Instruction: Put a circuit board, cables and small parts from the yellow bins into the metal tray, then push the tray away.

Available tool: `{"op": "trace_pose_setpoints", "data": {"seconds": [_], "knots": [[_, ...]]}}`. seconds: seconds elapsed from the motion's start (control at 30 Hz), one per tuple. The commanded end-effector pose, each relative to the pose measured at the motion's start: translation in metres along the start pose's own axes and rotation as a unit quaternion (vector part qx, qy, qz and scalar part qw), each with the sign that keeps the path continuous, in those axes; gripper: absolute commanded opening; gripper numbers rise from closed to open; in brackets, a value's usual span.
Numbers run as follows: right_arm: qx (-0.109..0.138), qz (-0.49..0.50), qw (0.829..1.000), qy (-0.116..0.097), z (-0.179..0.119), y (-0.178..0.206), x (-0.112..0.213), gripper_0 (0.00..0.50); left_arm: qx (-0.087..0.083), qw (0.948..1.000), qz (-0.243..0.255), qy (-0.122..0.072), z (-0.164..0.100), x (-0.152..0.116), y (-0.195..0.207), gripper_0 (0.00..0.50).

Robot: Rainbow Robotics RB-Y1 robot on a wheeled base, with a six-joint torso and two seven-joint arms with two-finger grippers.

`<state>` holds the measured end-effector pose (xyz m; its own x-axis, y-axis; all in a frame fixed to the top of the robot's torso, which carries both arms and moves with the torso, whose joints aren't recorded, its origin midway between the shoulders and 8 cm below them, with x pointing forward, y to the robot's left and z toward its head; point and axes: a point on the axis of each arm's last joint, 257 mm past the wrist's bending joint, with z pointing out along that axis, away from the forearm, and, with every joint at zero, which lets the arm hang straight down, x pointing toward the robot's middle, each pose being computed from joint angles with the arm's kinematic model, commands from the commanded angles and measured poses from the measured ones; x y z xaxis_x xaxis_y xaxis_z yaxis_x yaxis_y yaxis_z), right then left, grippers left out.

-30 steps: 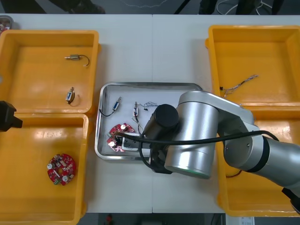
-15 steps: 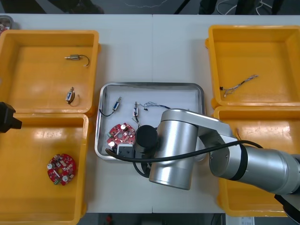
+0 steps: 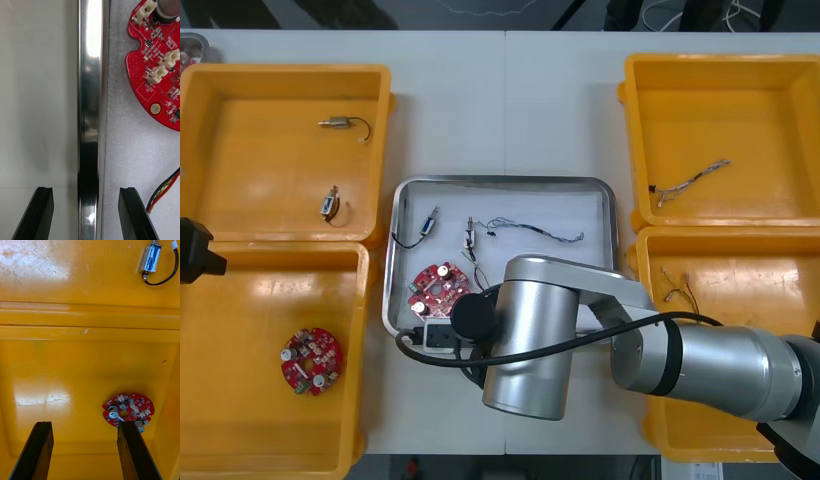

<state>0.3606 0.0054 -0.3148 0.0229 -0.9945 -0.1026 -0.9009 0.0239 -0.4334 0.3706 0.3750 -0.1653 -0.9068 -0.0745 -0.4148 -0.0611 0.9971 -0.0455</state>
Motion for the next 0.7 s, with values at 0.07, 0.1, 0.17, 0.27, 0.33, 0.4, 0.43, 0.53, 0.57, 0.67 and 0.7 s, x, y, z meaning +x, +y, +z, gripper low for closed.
{"op": "trace_pose_setpoints", "data": {"seconds": [0.07, 0.1, 0.17, 0.27, 0.33, 0.4, 0.43, 0.53, 0.57, 0.67, 0.7], "knots": [[0.02, -0.035, 0.999, -0.011, -0.006, -0.0091, -0.0183, 0.5, -0.024, 0.9985, 0.049, -0.01, -0.0145, -0.0015, 0.0154, 0.5], [0.021, -0.035, 0.999, -0.01, -0.0059, -0.0102, -0.0181, 0.5, -0.024, 0.9985, 0.049, -0.01, -0.0145, -0.0015, 0.0154, 0.5], [0.022, -0.035, 0.999, -0.01, -0.0064, -0.0113, -0.0182, 0.5, -0.024, 0.9985, 0.049, -0.01, -0.0145, -0.0015, 0.0154, 0.5], [0.023, -0.036, 0.999, -0.008, -0.0069, -0.0121, -0.0179, 0.5, -0.024, 0.9985, 0.049, -0.01, -0.0145, -0.0015, 0.0154, 0.5], [0.023, -0.036, 0.999, -0.008, -0.0072, -0.0126, -0.0178, 0.447, -0.024, 0.9985, 0.049, -0.01, -0.0145, -0.0015, 0.0154, 0.5], [0.025, -0.036, 0.999, -0.008, -0.0081, -0.0137, -0.0183, 0.331, -0.024, 0.9985, 0.049, -0.01, -0.0145, -0.0015, 0.0154, 0.5], [0.024, -0.036, 0.999, -0.006, -0.0077, -0.0138, -0.0175, 0.304, -0.024, 0.9985, 0.049, -0.01, -0.0145, -0.0015, 0.0154, 0.5], [0.026, -0.035, 0.999, -0.005, -0.0086, -0.0147, -0.0172, 0.153, -0.024, 0.9985, 0.049, -0.01, -0.0145, -0.0015, 0.0154, 0.5], [0.026, -0.035, 0.999, -0.004, -0.0089, -0.0153, -0.017, 0.109, -0.024, 0.9985, 0.049, -0.01, -0.0145, -0.0015, 0.0154, 0.5], [0.028, -0.037, 0.999, -0.004, -0.01, -0.0173, -0.0176, 0.061, -0.024, 0.9985, 0.049, -0.01, -0.0145, -0.0015, 0.0154, 0.5], [0.029, -0.037, 0.999, -0.004, -0.0103, -0.0179, -0.0179, 0.048, -0.024, 0.9985, 0.049, -0.01, -0.0145, -0.0015, 0.0154, 0.5]]}}
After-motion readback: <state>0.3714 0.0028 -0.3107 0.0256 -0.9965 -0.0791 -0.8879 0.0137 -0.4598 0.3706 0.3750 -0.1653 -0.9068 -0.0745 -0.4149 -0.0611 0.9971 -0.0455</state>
